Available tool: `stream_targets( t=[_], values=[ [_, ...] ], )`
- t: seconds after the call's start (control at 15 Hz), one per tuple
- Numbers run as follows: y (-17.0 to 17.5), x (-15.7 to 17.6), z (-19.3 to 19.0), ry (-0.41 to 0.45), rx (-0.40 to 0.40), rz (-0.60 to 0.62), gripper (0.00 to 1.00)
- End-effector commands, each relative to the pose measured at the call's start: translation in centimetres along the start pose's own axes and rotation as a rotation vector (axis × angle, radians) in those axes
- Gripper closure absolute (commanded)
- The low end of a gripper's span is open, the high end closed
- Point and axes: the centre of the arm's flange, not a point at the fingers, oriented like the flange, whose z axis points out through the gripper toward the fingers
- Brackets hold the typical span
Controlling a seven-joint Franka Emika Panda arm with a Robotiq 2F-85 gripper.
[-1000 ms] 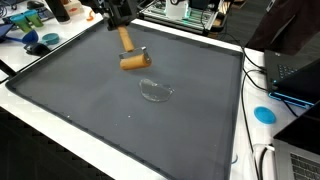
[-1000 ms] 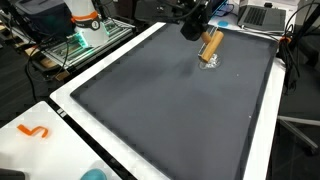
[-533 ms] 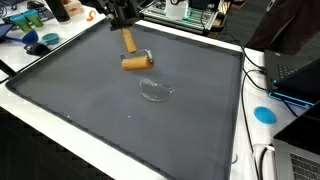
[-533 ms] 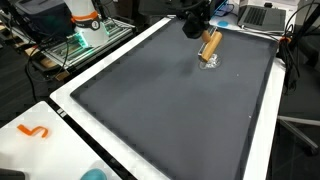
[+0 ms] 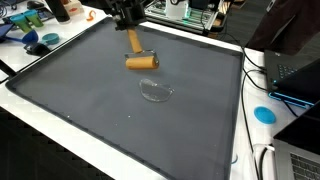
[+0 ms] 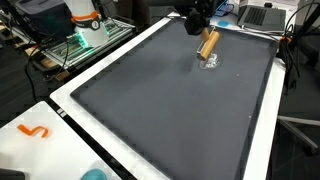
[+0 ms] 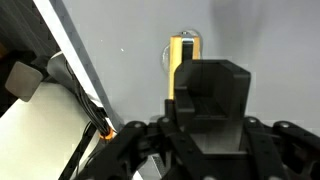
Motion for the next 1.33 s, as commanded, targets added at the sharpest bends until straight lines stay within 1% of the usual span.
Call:
stream_targets(
  t=[0.0,0.47,0.93,1.27],
  values=[
    [0.3,2.1,-0.8,-0.054,0.006,-0.02,0.77],
    [1.4,5.5,-0.8,-0.149,0.038,-0.075,0.77],
    [2.3,9.2,-1.7,-0.235,0.05,-0.141,0.77],
    [2.7,11.6,-2.6,-0.291,0.077,-0.171,0.77]
  ],
)
